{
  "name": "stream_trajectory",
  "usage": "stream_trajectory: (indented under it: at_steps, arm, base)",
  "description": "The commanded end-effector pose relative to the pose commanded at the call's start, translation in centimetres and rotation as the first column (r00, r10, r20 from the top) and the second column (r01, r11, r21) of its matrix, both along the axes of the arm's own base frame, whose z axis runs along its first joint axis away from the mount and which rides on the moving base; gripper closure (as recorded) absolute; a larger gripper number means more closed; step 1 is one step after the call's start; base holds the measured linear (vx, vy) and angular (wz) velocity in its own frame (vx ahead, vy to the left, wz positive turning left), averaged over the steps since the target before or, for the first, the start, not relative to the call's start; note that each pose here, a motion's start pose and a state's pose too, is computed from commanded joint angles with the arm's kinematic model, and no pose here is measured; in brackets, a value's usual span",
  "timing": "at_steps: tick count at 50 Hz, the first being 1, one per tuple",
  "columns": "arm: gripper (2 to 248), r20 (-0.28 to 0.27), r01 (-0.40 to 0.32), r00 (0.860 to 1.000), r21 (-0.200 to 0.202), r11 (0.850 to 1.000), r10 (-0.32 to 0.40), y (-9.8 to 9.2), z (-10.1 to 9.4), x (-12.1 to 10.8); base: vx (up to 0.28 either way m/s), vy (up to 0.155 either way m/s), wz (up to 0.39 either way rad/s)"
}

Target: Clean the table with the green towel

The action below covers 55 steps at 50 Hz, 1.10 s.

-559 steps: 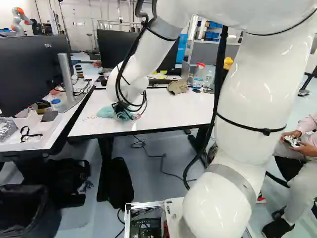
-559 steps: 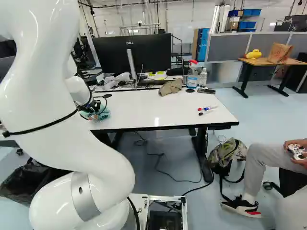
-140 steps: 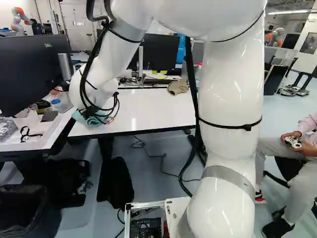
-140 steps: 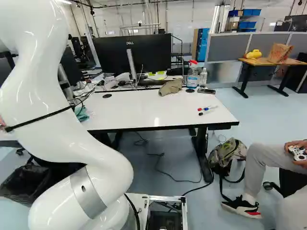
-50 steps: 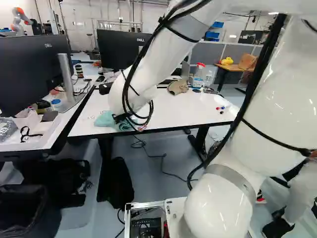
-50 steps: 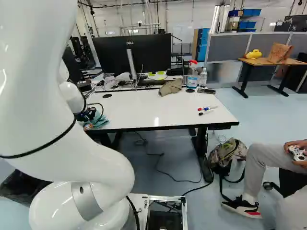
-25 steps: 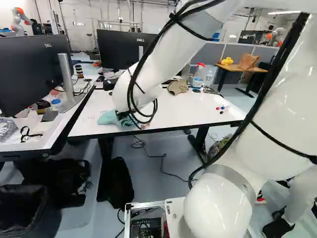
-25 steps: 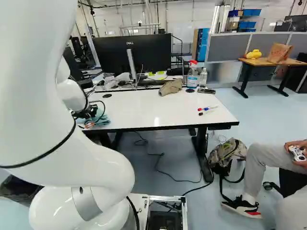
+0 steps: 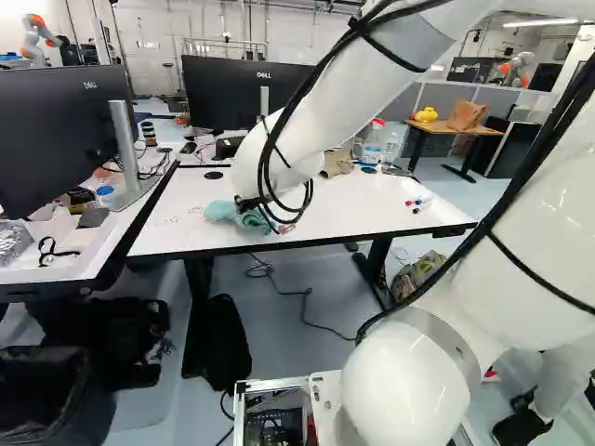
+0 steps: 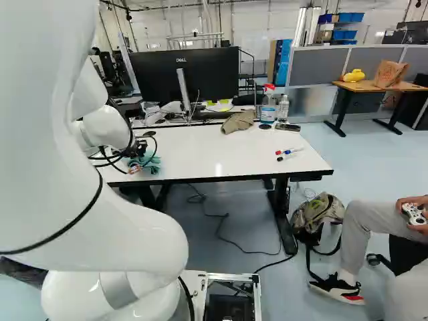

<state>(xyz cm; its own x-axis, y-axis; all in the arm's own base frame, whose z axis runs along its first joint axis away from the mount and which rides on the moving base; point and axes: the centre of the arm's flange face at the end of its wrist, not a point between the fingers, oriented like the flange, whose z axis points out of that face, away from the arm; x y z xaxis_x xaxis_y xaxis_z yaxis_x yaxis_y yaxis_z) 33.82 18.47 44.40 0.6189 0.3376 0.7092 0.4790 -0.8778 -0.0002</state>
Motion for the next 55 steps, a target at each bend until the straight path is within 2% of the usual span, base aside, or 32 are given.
stream_trajectory:
  at_steps: [24, 39, 55]
  arm:
    - [215, 0.0, 0.097, 0.995, 0.0, 0.995, -0.097, -3.5, 0.0, 1.4]
    - [215, 0.01, 0.096, 0.995, 0.005, 0.995, -0.096, -3.4, 0.4, 1.5]
    - [215, 0.041, 0.076, 0.996, 0.022, 0.997, -0.077, -1.6, 2.3, 3.5]
  base:
    - [0.0, 0.0, 0.0]
    - [0.0, 0.0, 0.0]
    - [0.0, 0.0, 0.0]
